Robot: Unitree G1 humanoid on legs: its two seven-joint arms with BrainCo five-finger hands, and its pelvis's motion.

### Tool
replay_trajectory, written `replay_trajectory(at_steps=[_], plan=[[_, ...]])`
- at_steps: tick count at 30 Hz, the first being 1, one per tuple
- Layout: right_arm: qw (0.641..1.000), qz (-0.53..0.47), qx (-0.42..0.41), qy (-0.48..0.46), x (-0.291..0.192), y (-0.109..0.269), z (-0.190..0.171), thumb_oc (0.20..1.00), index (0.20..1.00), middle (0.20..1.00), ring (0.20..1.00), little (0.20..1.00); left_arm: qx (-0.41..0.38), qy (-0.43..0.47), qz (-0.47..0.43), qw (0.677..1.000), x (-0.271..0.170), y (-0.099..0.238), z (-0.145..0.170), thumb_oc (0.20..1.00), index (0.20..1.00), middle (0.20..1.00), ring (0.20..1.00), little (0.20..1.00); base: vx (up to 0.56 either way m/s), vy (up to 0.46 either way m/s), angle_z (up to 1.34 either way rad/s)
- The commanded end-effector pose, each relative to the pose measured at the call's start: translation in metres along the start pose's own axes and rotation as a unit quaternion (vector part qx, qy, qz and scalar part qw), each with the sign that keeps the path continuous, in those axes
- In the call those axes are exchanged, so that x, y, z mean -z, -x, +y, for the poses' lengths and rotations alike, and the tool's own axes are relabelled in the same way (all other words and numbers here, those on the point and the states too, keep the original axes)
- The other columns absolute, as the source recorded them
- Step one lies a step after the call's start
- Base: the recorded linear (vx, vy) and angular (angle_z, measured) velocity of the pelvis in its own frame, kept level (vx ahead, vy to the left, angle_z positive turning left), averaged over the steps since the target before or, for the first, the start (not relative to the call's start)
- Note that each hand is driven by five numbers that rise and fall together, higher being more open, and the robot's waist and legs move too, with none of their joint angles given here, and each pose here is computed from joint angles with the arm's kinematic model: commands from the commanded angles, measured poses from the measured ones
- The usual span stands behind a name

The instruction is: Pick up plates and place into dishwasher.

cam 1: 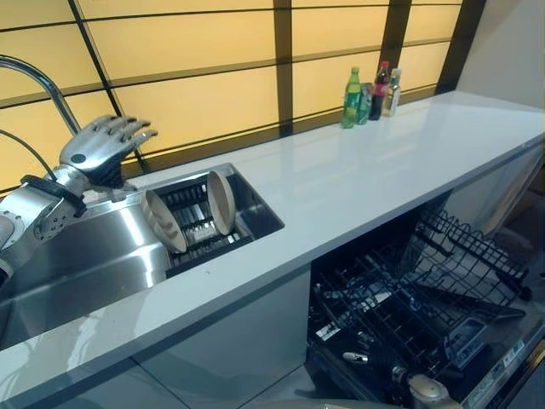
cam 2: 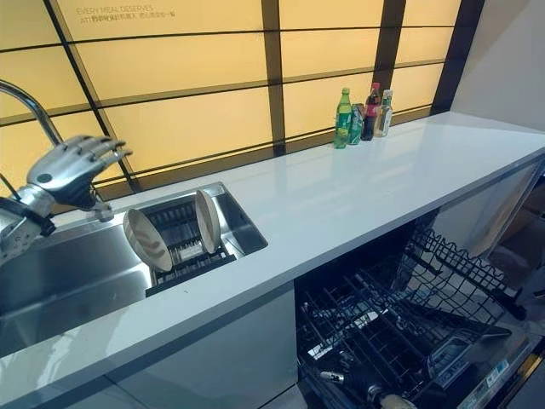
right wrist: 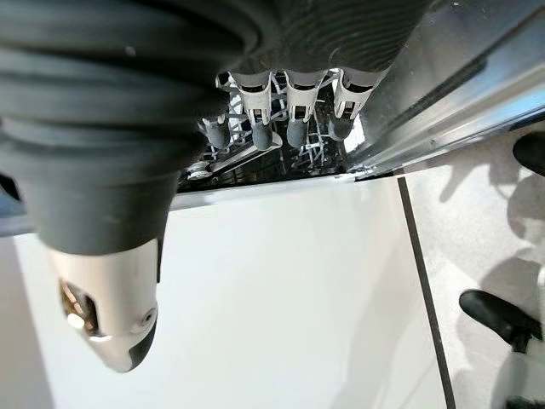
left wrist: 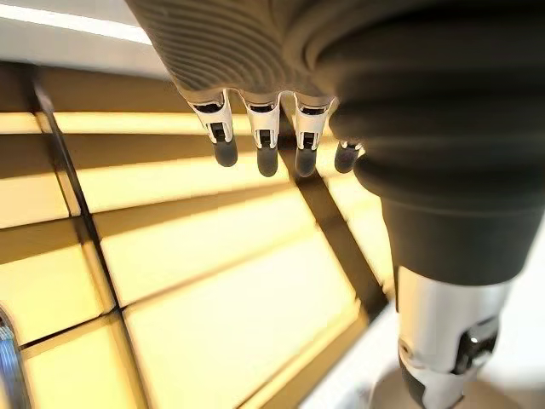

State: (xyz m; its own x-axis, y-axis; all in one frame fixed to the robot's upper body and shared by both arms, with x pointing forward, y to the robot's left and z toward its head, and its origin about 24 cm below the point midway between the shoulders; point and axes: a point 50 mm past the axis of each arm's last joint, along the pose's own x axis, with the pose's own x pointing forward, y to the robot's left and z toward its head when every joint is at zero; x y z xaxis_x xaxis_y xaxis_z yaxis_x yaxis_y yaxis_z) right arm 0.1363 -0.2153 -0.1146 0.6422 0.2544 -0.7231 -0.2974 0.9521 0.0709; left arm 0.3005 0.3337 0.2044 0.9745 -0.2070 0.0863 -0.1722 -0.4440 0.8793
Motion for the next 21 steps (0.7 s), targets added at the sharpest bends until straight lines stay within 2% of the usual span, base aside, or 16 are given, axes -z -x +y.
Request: replay_trajectory(at_steps=[1,4,9,16,21], plan=[[0.997,-0.074,-0.019,0.009,-0.037,-0.003,-0.004,1.0,1.0,1.0,1.0,1.0,-0.015,-0.071,0.112,0.991,0.05,0.003,0.028,1.0,1.0,1.0,1.0,1.0,0.02,0.039,-0.1],[0.996,-0.084,-0.03,0.002,-0.04,0.0,-0.004,1.0,1.0,1.0,1.0,1.0,0.016,-0.088,0.139,0.986,0.056,0.007,0.014,1.0,1.0,1.0,1.0,1.0,0.02,0.041,-0.02],[0.99,-0.127,-0.04,-0.038,-0.057,0.004,-0.004,1.0,1.0,1.0,1.0,1.0,0.021,-0.112,0.128,0.985,0.048,0.007,0.0,1.0,1.0,1.0,1.0,1.0,0.01,0.043,-0.05],[0.976,-0.203,-0.033,-0.077,-0.079,0.015,-0.012,1.0,1.0,1.0,1.0,1.0,0.009,-0.141,0.068,0.988,0.033,0.013,-0.017,1.0,1.0,1.0,1.0,1.0,0.0,0.052,-0.07],[0.961,-0.256,-0.037,-0.098,-0.097,0.025,-0.017,1.0,1.0,1.0,1.0,1.0,0.03,-0.143,0.034,0.989,0.025,0.02,-0.031,1.0,1.0,1.0,1.0,1.0,0.01,0.035,-0.1]])
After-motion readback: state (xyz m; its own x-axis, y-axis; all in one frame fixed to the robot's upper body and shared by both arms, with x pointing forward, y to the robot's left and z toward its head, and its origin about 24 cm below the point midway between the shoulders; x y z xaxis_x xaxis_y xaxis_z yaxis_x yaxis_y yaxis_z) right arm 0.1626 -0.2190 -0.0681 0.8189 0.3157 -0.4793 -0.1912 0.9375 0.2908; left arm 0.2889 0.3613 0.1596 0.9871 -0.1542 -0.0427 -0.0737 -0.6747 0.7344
